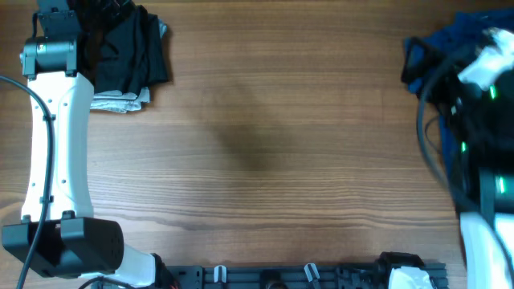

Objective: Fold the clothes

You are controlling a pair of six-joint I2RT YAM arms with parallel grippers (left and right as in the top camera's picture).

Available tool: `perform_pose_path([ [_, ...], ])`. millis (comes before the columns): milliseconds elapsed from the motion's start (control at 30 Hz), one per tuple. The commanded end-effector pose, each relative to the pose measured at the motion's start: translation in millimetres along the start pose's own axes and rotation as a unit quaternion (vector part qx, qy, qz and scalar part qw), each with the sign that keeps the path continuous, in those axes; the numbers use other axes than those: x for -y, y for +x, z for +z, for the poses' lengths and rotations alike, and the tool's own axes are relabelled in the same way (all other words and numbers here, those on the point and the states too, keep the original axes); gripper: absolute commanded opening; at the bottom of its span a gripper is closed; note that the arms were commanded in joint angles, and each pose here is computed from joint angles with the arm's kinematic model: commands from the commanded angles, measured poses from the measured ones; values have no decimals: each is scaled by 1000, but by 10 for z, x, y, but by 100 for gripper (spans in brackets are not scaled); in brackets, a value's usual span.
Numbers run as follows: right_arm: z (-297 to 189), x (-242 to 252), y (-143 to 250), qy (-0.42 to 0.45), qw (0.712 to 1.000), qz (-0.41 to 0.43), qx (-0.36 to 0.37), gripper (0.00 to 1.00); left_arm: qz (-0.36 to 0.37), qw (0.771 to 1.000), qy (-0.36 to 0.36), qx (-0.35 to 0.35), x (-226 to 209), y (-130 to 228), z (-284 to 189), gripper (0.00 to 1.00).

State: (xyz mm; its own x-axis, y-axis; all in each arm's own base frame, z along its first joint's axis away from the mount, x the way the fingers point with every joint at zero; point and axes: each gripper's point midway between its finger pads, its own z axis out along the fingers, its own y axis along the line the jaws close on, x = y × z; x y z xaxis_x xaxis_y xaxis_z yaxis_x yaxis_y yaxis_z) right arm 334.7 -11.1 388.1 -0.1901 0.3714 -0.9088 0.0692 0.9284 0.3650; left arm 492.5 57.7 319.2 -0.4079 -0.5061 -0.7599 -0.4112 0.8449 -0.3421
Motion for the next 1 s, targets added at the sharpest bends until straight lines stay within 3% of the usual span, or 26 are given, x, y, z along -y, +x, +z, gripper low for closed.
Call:
perform_pose_path([
  [0,-720,-101,-348,17,994,-3,110,100,2,1000,-5,0,-1,16,16,100],
  [100,-1226,-115,-310,-10,987,2,158,100,2,1000,-5,0,-1,16,16,100],
  [233,-1476,34,72,-24,984,6,175,100,2,1000,-5,0,-2,15,16,100],
  [533,-1071,400,1057,-57,974,121,183,100,2,1000,-5,0,-2,15,16,100],
  [700,-829,433,1318,-74,974,103,186,100,2,1000,-5,0,-2,15,16,100],
  [967,-670,405,1595,-80,980,-35,178,100,2,1000,-5,0,-1,16,16,100],
])
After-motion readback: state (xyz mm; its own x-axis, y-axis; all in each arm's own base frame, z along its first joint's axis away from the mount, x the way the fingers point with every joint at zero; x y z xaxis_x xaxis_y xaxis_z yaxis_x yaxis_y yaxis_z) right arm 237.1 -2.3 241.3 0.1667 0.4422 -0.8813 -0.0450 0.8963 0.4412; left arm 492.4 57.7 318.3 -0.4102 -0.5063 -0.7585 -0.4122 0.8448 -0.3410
